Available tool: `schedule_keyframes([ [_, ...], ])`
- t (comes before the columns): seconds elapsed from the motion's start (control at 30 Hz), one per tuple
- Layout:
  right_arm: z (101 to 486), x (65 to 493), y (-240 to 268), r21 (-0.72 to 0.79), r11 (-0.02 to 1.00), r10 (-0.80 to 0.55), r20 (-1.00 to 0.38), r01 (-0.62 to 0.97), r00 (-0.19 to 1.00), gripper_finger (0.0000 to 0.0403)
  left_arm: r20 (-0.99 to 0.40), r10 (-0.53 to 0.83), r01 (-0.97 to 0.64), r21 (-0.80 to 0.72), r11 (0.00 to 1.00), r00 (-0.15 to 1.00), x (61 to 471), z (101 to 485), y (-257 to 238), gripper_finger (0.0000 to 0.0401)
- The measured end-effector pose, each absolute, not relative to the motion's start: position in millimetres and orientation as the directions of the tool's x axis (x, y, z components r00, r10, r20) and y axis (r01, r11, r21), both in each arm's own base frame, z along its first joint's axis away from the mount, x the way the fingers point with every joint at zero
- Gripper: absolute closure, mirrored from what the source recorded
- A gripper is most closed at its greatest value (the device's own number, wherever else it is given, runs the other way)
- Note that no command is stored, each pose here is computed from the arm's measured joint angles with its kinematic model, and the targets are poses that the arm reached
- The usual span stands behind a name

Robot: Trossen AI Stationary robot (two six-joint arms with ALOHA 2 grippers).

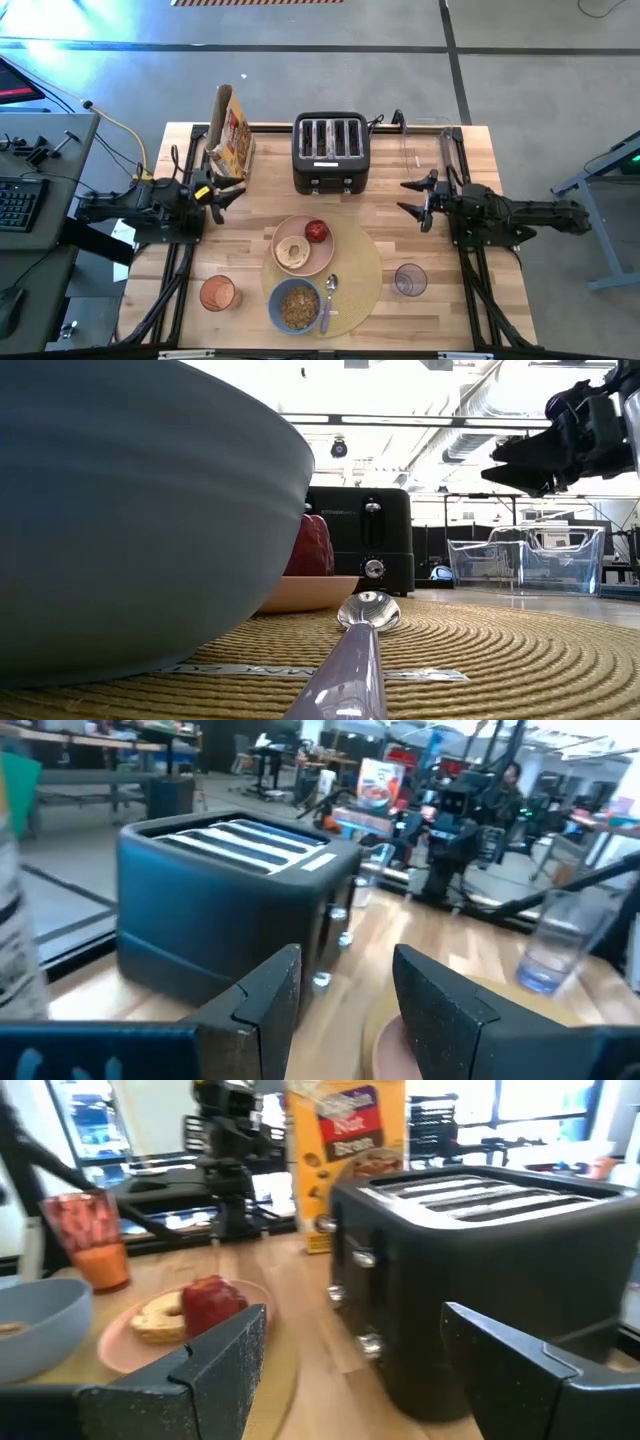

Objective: Arrange a breakfast setting
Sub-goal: Return to Home Position

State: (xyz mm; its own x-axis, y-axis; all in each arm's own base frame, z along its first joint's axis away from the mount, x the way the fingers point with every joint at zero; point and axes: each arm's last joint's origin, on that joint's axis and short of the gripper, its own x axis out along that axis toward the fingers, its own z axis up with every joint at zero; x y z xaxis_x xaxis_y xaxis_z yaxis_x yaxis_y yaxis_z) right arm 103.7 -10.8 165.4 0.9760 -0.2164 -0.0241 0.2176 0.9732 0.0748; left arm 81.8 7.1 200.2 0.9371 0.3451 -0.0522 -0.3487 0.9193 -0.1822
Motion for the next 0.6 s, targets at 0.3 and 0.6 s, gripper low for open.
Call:
schedule_keyframes([
  [0.3, 161, 102, -19, 0.068, 0.952, -0.295, -0.063, 0.299, 0.953, 0.0116, -0.055, 0.389, -0.392, -0.181, 0.902, 0.92, 84, 194, 11, 0.025],
  [0.6, 161, 102, -22, 0.069, 0.943, -0.321, -0.063, 0.325, 0.945, 0.0116, -0.072, 0.414, -0.42, -0.174, 0.891, 0.907, 89, 177, 13, 0.025],
])
